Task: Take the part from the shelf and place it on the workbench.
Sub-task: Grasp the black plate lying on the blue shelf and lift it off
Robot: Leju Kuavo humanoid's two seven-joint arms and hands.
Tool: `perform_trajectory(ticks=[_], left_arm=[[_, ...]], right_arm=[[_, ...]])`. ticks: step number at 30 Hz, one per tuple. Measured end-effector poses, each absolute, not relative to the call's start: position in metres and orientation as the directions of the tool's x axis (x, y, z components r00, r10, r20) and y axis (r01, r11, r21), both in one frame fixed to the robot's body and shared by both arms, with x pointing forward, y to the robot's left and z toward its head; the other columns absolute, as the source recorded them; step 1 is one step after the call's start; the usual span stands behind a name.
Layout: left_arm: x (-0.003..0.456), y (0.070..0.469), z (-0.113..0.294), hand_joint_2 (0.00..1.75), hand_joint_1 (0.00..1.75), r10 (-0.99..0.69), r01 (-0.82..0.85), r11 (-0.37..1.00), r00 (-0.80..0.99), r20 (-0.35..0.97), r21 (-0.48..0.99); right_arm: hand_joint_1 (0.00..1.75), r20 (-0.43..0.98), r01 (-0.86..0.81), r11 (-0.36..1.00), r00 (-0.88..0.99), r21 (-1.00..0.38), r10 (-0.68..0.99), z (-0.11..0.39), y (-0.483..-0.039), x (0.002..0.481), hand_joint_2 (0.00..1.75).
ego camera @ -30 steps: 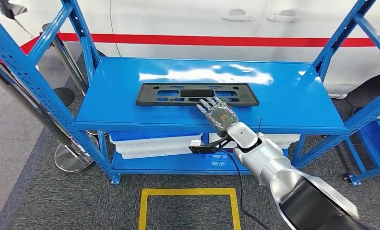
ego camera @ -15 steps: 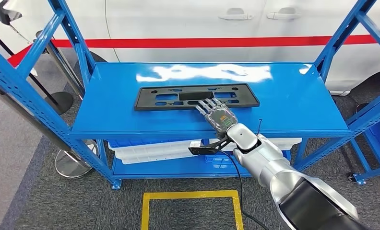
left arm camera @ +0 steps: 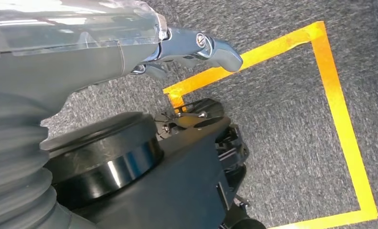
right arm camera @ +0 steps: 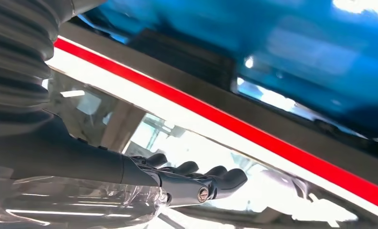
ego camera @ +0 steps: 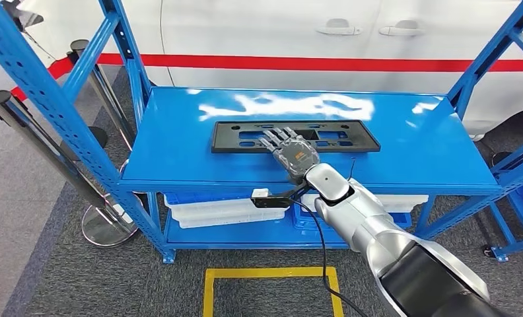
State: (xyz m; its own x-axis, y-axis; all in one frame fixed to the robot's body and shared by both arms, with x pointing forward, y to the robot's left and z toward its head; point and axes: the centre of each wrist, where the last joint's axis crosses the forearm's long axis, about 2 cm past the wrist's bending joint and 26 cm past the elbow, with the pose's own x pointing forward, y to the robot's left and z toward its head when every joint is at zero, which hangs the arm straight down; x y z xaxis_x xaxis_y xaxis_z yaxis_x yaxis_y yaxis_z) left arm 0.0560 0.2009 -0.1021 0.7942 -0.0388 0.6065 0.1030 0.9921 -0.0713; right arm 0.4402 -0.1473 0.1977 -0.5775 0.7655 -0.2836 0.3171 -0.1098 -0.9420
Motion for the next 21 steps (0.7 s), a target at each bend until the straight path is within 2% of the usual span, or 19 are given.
perform_trajectory(ticks=[16,20,21], left_arm=[[0.059,0.202,-0.102,1.75,0.0,-0.04,0.107,0.991,0.798,0.601,-0.077],[0.059,0.202,-0.102,0.0,0.0,-0.035,0.105,0.991,0.8,0.599,-0.082],[0.059,0.202,-0.102,0.0,0.0,-0.028,0.101,0.991,0.801,0.597,-0.09]], right_arm=[[0.0,-0.278,0.359,-0.059,-0.599,-0.932,0.751,0.225,-0.132,0.446,1.75],[0.0,-0.278,0.359,-0.057,-0.603,-0.932,0.748,0.225,-0.13,0.446,1.75],[0.0,-0.277,0.358,-0.057,-0.603,-0.932,0.748,0.225,-0.129,0.445,1.75]])
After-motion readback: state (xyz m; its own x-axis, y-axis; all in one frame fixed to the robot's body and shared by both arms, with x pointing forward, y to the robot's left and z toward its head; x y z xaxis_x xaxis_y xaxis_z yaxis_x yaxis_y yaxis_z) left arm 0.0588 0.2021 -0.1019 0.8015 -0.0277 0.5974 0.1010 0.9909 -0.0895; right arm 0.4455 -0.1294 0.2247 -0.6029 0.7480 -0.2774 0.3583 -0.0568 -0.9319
